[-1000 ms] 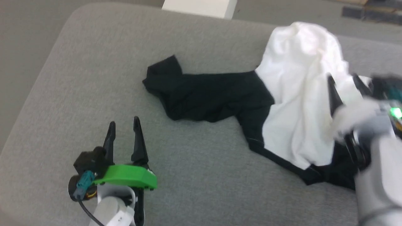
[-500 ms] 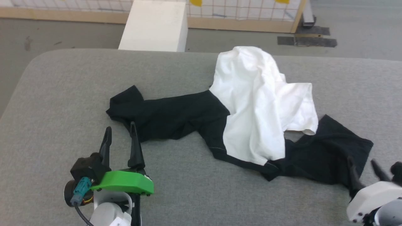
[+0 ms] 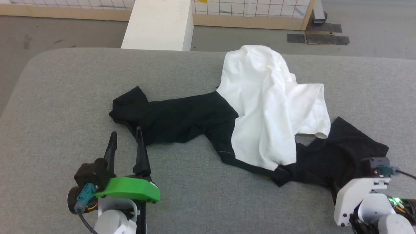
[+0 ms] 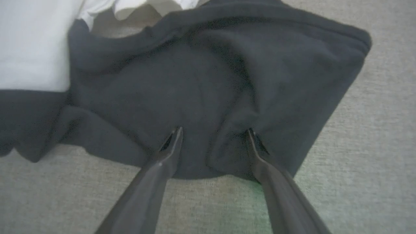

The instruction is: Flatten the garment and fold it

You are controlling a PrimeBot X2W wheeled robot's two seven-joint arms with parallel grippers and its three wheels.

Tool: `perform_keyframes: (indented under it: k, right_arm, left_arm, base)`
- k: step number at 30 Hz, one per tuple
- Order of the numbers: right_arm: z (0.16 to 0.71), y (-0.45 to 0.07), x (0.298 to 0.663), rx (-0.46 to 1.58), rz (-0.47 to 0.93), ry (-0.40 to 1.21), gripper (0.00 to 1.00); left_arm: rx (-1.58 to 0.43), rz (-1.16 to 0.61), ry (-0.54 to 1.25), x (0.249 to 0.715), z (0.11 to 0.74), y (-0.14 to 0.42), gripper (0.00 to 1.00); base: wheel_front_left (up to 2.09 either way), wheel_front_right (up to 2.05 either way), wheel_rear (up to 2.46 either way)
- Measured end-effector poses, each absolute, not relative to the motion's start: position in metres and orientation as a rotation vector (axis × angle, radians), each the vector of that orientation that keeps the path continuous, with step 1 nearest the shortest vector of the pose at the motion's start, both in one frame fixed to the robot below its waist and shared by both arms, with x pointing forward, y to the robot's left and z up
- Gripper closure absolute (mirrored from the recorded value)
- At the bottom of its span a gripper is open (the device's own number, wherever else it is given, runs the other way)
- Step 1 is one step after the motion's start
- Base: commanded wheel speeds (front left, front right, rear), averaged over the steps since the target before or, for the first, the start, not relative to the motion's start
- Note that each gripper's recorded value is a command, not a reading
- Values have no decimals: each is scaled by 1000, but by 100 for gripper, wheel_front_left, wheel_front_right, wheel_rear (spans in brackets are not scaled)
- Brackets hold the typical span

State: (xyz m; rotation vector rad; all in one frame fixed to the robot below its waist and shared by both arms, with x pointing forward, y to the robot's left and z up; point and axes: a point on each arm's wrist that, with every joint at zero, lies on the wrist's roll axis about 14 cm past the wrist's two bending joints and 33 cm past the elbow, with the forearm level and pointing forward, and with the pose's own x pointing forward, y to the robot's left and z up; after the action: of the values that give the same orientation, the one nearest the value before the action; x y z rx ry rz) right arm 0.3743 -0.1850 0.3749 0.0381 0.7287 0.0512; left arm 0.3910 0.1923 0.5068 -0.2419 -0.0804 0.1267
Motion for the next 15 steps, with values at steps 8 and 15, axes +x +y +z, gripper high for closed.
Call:
perform_keyframes:
  k: [8, 15]
  right_arm:
    - [371, -191, 379, -19, 39, 835, 100]
    - [396, -262, 377, -59, -184, 763, 100]
  left_arm:
    - [-245, 139, -58, 390, 499, 195, 0]
    - [-250, 116, -48, 392, 497, 187, 0]
  base:
    - [0, 0, 0]
    - [0, 0, 0]
